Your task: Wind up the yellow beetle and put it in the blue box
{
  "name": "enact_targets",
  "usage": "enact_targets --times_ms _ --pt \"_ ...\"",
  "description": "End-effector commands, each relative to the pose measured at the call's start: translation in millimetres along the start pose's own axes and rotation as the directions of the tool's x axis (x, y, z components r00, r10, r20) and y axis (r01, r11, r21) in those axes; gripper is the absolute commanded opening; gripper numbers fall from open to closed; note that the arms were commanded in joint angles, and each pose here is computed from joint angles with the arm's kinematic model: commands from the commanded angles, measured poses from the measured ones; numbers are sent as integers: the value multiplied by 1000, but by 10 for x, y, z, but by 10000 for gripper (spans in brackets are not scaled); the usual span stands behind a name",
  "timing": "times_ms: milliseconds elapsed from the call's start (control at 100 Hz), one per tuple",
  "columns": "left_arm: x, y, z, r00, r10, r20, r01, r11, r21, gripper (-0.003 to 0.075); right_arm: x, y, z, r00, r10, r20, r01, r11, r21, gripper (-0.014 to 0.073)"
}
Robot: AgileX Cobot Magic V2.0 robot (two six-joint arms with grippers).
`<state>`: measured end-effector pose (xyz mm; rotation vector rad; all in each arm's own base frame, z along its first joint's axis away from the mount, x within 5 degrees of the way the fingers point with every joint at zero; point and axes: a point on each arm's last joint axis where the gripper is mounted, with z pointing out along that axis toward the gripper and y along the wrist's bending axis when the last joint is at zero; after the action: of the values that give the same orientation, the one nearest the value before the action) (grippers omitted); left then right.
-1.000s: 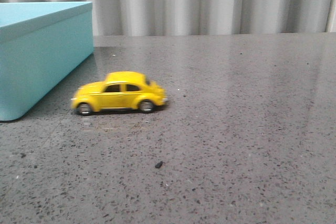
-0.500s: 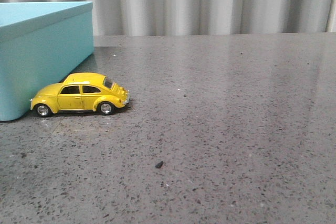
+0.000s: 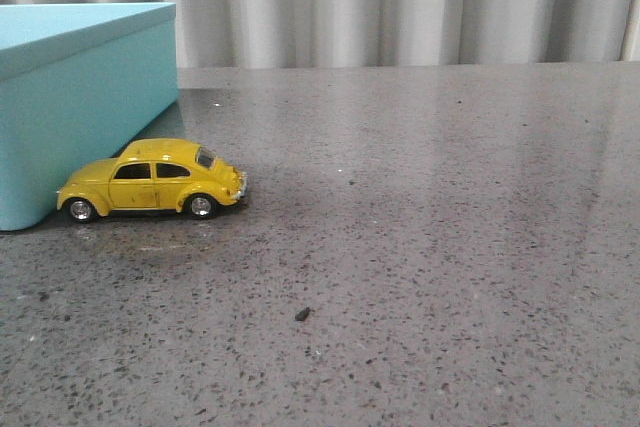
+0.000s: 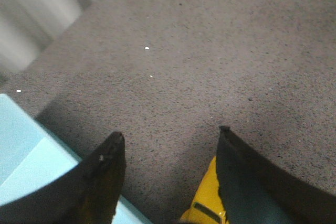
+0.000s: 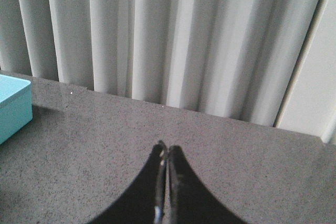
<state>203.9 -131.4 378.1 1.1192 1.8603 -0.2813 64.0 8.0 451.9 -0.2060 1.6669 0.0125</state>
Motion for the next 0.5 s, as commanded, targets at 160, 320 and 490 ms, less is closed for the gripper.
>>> enact_targets --times_ms 160,320,490 --pt "-190 -53 346 951 198 -236 -157 970 184 330 88 21 117 1000 -10 2 10 1000 -11 -41" --pt "-205 -106 592 826 395 -403 -306 914 267 339 164 48 171 1000 -13 -14 12 999 -35 -41" --pt "-289 -98 787 793 433 -429 -353 900 256 412 182 78 189 1000 -17 -7 16 998 -67 -41"
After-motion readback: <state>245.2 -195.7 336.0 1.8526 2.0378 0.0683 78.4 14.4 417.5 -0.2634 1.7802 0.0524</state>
